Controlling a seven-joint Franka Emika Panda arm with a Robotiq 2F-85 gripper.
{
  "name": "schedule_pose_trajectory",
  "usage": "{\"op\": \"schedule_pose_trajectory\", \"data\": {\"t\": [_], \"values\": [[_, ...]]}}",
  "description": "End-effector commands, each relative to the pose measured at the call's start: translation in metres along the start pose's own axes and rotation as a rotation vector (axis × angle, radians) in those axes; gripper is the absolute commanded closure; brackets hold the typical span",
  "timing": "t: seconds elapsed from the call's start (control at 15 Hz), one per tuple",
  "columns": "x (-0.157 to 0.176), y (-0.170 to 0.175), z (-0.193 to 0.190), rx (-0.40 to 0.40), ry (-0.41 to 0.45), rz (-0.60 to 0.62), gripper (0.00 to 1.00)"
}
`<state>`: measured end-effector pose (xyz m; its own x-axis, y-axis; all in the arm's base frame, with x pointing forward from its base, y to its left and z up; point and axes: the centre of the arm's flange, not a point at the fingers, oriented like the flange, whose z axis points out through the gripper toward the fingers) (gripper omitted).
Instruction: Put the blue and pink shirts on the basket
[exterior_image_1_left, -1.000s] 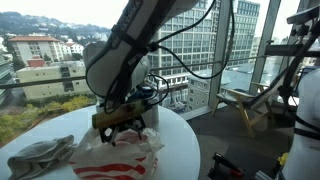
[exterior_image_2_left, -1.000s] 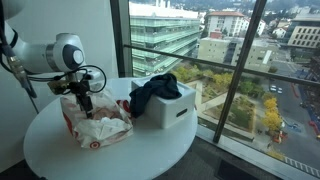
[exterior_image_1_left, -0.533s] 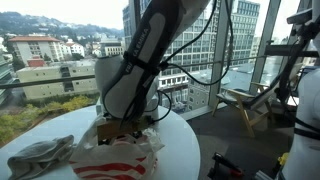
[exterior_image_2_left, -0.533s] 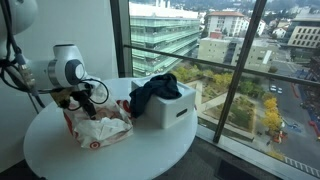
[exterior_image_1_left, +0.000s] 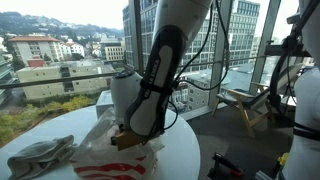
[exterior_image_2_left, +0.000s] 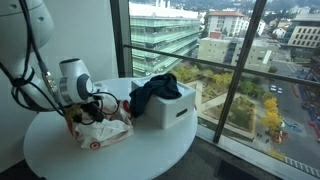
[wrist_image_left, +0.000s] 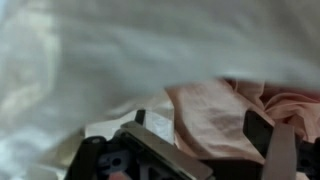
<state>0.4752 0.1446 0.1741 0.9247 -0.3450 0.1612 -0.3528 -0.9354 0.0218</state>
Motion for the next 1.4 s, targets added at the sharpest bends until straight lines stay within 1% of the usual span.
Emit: {"op": "schedule_pose_trajectory", "data": {"t": [0.0,0.13,0.27,0.53,0.6,0.67,0.8,0.87,0.93,1.0,1.2,1.33], "values": [[-0.003,-0.013,0.013,0.045,0.039,0.039,0.0],[-0.004,-0.021,0.016,0.076,0.054,0.05,0.0],[-0.005,-0.024,0.023,0.091,0.085,0.048,0.0],[-0.001,-0.02,0.036,0.081,0.12,0.04,0.0],[0.001,-0.018,0.04,0.073,0.128,0.041,0.16],[0.003,-0.017,0.041,0.066,0.128,0.044,0.27],[0.006,-0.017,0.039,0.059,0.13,0.049,0.42],[0.006,-0.018,0.036,0.053,0.123,0.049,0.51],[0.007,-0.019,0.033,0.049,0.117,0.051,0.57],[0.007,-0.019,0.03,0.042,0.108,0.052,0.66],[0.01,-0.016,0.026,-0.001,0.08,0.067,0.87],[0.015,-0.012,0.025,-0.033,0.079,0.082,0.89]]}}
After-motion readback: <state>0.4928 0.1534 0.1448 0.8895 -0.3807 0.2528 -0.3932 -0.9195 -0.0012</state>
